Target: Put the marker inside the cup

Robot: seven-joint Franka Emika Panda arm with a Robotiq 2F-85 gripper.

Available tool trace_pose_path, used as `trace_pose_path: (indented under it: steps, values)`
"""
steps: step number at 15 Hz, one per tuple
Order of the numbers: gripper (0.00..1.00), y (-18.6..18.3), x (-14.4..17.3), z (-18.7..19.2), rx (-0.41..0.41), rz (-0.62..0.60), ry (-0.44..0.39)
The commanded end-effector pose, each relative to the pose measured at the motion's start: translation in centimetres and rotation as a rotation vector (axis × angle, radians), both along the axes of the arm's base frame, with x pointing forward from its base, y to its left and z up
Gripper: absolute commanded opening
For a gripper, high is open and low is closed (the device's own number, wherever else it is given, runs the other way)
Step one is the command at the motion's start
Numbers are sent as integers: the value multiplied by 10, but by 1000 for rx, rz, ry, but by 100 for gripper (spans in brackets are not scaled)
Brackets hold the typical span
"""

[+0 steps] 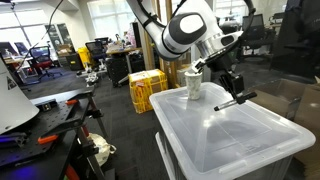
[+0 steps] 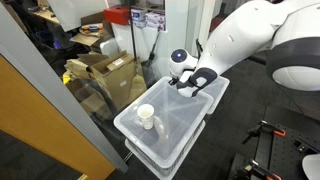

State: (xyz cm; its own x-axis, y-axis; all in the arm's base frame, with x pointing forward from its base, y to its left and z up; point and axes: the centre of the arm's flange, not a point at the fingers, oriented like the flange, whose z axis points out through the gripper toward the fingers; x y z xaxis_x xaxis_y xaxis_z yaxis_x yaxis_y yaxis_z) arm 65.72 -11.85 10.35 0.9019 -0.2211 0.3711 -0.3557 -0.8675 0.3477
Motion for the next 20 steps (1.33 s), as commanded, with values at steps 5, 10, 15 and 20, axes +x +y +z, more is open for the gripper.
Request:
trace_pose_path:
  steps: [5,10,15,20]
  values:
    - [5,10,-5,18,-112,-35,-73]
    - [5,16,-1,18,-166,-47,-100]
    - [5,24,2,16,-224,-54,-132]
    - [5,33,3,16,-283,-71,-195]
